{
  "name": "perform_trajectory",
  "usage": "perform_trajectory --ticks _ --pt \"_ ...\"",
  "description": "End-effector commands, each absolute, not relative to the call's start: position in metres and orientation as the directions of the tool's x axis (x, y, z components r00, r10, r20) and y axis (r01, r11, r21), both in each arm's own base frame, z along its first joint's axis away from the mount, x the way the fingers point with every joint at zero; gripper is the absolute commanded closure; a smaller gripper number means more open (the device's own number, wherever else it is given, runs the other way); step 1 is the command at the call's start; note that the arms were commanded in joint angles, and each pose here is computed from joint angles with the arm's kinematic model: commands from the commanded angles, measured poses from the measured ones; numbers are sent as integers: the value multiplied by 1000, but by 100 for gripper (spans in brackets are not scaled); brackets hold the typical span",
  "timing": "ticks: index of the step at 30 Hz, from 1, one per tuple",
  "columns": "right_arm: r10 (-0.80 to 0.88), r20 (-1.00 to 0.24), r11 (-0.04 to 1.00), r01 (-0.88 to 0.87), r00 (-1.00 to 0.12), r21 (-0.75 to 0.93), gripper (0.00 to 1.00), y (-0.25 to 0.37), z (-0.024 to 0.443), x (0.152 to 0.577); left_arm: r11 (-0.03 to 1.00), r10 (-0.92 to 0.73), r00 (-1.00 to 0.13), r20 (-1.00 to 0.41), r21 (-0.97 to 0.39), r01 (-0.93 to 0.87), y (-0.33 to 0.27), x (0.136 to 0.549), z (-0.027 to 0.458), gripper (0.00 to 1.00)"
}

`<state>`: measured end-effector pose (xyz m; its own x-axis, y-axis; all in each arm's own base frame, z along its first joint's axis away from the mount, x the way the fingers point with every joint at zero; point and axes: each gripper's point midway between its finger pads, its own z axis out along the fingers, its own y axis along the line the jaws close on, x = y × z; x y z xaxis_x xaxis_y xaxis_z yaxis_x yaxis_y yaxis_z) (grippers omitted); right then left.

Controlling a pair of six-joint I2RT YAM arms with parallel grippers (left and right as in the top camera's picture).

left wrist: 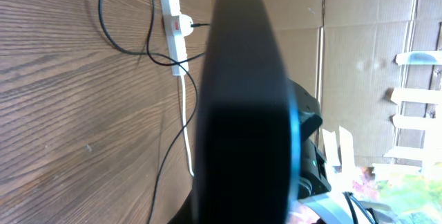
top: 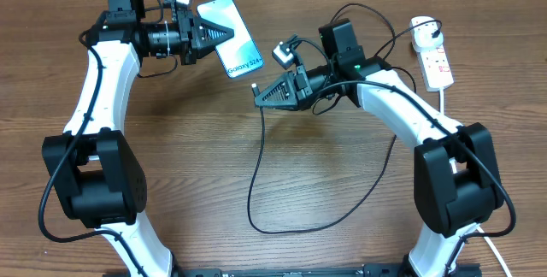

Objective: Plug charger to phone and switch on socket

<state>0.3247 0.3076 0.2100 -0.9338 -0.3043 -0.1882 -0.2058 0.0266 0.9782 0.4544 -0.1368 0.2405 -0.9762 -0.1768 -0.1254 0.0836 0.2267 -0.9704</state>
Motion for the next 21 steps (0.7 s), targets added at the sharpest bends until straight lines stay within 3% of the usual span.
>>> perform_trajectory --ticks 1,21 --pt "-300 -218 0 -229 -928 973 96 304 232 325 168 -147 -980 -133 -980 108 -140 449 254 96" --pt "-324 -249 -63 -242 -913 968 96 304 244 323 169 -118 -987 -109 -982 88 -152 441 251 96"
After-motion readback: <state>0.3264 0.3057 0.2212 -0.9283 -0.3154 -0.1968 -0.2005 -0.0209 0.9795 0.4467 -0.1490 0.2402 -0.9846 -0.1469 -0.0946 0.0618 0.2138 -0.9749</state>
